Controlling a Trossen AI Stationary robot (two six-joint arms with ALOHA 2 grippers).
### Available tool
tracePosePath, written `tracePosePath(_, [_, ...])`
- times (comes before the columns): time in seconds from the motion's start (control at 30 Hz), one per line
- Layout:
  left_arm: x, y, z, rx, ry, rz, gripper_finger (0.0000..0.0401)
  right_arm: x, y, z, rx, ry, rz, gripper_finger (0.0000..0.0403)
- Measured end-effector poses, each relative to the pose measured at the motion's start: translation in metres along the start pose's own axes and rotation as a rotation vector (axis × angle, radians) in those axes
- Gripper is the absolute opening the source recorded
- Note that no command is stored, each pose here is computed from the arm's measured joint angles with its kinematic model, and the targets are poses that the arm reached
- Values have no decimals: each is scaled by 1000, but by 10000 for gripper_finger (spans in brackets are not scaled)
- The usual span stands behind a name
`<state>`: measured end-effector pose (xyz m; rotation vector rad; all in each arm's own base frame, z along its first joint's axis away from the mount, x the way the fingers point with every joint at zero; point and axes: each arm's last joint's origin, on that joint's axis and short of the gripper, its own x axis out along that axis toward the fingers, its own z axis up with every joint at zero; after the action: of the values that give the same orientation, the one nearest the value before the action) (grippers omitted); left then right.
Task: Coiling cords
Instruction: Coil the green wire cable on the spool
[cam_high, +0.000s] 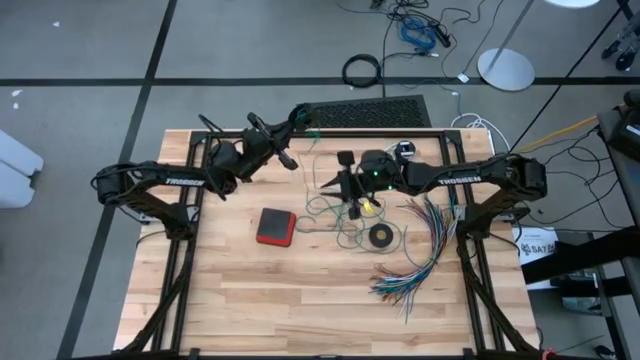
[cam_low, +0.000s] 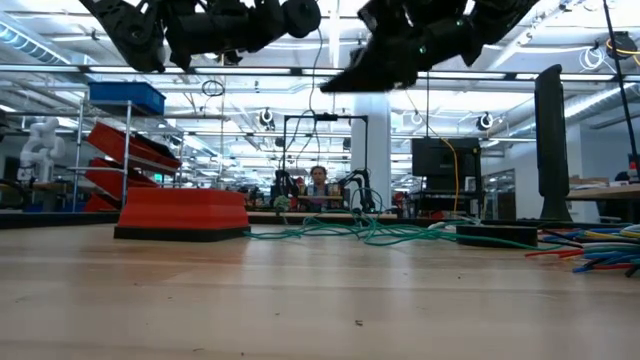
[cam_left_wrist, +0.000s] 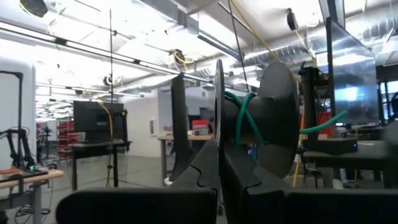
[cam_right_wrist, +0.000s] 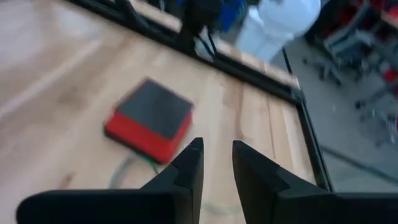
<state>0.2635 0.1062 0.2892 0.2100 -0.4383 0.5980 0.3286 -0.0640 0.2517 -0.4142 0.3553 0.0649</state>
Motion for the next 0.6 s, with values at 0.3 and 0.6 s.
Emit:
tracePosePath(0.3, [0,-3,3,-6,-16,-3,1,15,-30,-30,341,-58,5,70])
tracePosePath(0.6, [0,-5,2,-6,-3,-11,1,47,-45,-61,460,-239,-14,70])
